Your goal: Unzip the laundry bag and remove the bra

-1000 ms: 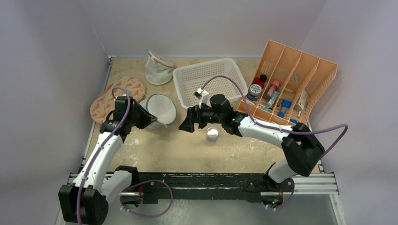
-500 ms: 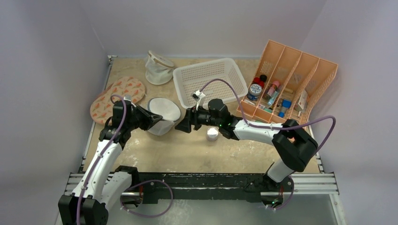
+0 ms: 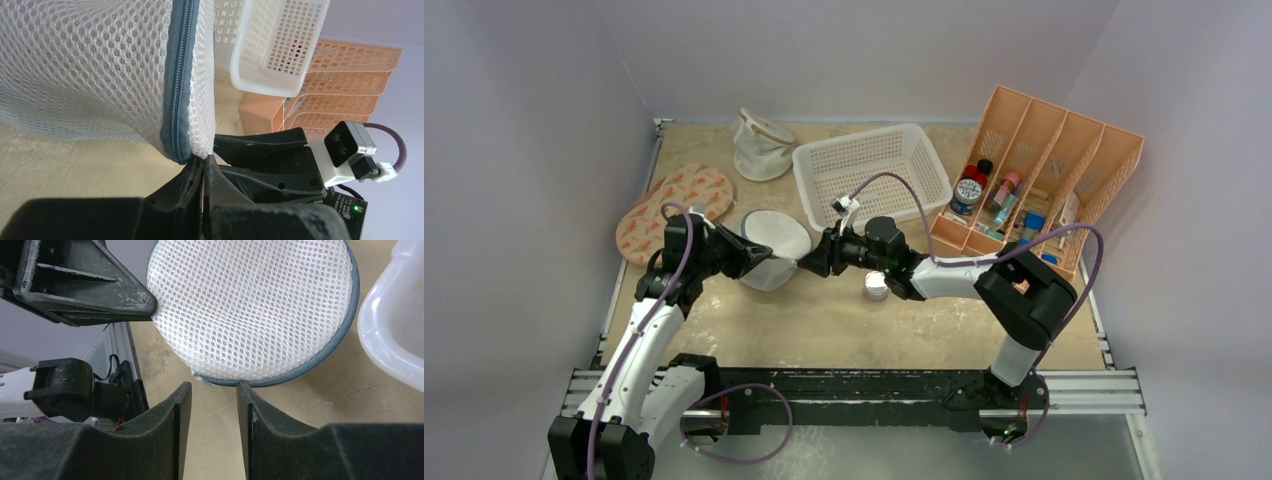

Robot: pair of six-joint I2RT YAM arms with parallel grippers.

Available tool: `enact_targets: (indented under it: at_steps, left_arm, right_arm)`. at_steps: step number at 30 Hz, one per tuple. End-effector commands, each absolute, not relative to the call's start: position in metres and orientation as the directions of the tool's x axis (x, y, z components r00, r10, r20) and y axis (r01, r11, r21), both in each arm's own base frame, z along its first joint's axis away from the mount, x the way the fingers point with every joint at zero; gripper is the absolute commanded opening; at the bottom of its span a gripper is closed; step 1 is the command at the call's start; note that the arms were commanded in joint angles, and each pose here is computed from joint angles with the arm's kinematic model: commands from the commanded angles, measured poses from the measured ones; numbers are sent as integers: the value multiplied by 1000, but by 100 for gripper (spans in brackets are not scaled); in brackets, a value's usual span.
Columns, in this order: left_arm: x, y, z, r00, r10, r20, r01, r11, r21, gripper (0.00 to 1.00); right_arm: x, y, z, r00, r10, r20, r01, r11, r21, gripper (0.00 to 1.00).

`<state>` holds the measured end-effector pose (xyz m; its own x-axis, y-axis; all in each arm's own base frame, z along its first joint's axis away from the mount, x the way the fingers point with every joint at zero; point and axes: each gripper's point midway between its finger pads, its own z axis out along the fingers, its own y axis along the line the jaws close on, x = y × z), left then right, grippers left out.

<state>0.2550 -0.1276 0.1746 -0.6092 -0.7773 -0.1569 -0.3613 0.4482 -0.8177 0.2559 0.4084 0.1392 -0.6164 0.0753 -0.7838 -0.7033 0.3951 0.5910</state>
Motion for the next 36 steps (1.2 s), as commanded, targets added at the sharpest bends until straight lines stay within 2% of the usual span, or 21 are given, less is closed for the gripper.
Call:
enact_targets:
  at_steps: [1,6,10,21,30,36]
  left_arm:
    - [259,-132,203,-604,-778,-170,-294,416,-860,0]
    - [259,-132,204,-606,-776,-172,-289,416,-862,0]
    - [260,-132,204,-607,-776,-174,-286,417,-863,0]
    - [262,-132,204,-601,-781,-169,-289,409,-866,0]
    - [261,-133,200,-611,-774,-164,-295,415,-861,0]
    - [261,-133,198,-610,-775,-163,-296,415,-860,0]
  right_arm:
    - [262,418,161,-565,152,-811,-739,344,579,41]
    - [260,418,156,-574,168,-802,-730,340,593,41]
    - [249,409,156,-578,187,-794,-721,339,605,47]
    - [250,420,154,-591,189,-784,-723,308,619,49]
    - [251,432,168,-592,215,-777,-733,256,630,44]
    - [245,438,165,-612,207,-763,-728,228,646,35]
